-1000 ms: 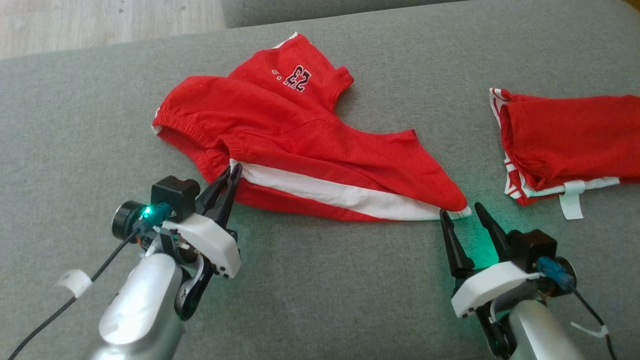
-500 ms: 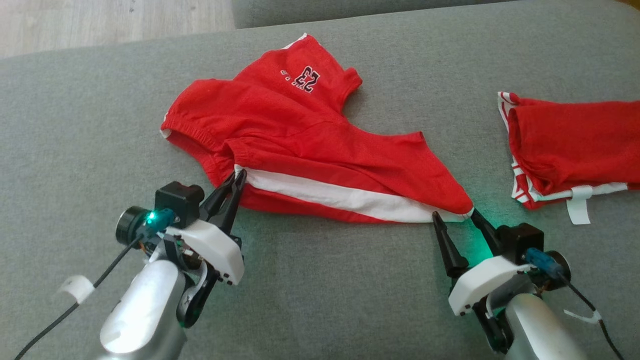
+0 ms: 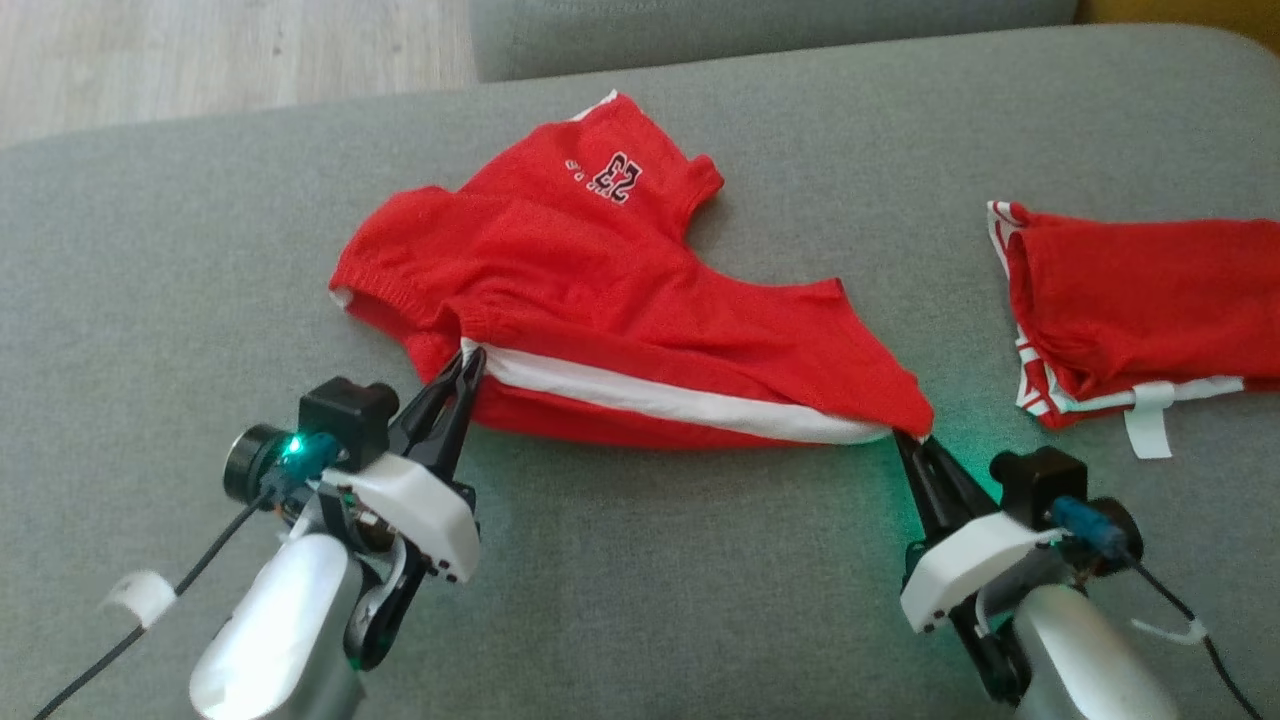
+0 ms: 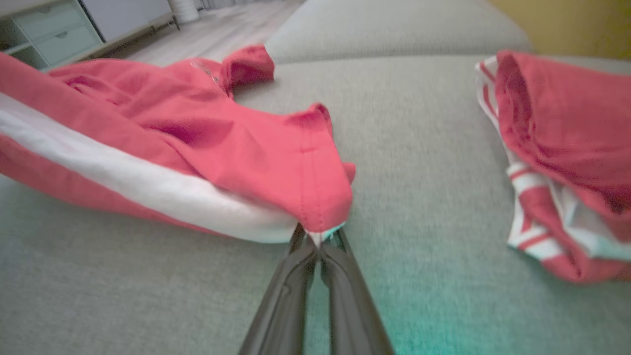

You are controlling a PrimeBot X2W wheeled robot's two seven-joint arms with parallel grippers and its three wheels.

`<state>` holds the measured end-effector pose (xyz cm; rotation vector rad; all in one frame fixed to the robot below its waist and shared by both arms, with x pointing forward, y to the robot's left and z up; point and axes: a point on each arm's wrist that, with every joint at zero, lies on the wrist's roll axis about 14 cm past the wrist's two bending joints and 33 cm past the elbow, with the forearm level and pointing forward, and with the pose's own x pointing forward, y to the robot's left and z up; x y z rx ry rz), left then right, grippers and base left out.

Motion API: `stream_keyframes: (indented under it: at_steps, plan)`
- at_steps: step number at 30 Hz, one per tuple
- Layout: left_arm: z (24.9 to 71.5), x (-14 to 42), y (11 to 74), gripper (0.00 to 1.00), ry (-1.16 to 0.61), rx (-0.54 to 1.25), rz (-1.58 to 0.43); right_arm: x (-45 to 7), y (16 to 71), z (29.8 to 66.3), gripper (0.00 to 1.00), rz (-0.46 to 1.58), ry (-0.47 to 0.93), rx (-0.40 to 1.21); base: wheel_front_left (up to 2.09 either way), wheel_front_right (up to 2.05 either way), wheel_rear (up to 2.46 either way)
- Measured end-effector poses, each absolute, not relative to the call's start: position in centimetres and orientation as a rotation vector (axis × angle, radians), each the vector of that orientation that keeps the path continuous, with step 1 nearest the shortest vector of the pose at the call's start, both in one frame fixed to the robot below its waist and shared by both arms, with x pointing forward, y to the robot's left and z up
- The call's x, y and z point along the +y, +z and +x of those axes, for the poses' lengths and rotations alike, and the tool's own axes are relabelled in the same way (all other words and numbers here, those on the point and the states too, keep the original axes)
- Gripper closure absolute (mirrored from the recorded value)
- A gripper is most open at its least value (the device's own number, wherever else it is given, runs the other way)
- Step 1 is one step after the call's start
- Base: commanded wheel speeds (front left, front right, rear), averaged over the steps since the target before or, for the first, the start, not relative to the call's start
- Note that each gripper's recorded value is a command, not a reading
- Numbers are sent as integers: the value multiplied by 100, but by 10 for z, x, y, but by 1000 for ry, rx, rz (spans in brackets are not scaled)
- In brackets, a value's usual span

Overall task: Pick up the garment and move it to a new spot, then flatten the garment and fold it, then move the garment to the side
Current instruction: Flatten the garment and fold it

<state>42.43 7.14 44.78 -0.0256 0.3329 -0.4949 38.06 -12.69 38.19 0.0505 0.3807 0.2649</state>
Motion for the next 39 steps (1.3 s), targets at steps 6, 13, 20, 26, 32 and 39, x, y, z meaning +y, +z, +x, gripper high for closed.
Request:
stream_keyframes:
  at_steps: [6,13,20,26,32,39]
  plan:
    - [421,79,473,100,-485,247,-27,-123,436,400,100,55,298,197,0,0,0]
    - [423,92,529,100,-466,87,7,-118,520,422,100,0,366,-4,0,0,0]
    - [428,107,615,100,-446,-115,72,-108,619,434,100,-35,425,-178,0,0,0]
    - [416,108,690,100,-426,-325,77,-107,698,428,100,-107,446,-325,0,0,0]
    - [394,110,725,100,-408,-444,59,-108,712,413,100,-115,443,-323,0,0,0]
    - [377,106,710,100,-425,-400,-4,-118,688,398,100,-88,423,-220,0,0,0]
